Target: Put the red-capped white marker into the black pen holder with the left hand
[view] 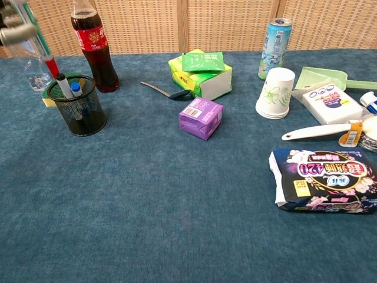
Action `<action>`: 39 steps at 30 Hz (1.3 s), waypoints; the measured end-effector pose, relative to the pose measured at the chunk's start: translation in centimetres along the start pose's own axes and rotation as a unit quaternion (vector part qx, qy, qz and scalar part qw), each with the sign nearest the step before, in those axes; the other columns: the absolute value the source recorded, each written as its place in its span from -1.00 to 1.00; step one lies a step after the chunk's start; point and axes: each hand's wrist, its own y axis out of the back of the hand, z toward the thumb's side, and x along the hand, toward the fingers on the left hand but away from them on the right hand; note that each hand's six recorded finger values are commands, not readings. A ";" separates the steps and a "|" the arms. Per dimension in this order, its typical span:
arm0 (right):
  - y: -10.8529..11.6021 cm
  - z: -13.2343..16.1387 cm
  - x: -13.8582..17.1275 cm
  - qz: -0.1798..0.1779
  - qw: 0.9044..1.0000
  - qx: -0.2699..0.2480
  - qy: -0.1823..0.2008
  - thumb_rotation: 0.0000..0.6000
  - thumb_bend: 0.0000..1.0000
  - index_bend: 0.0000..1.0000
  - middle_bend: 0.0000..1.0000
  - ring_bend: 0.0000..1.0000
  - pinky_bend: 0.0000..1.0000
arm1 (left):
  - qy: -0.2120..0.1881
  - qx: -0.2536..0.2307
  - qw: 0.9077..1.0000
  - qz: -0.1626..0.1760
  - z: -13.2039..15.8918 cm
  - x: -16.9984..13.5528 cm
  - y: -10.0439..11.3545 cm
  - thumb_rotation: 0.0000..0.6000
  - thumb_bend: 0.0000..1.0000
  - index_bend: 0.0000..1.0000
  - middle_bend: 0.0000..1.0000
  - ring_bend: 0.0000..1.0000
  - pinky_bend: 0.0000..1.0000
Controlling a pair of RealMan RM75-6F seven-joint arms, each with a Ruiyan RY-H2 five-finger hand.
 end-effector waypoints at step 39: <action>0.0 0.2 0.2 0.002 1.000 0.000 0.003 1.00 -1.00 -0.87 -1.00 -1.00 -1.00 | -0.025 0.299 0.954 0.015 2.7 -7.7 7.0 1.00 -0.19 -0.63 -1.00 -1.00 -1.00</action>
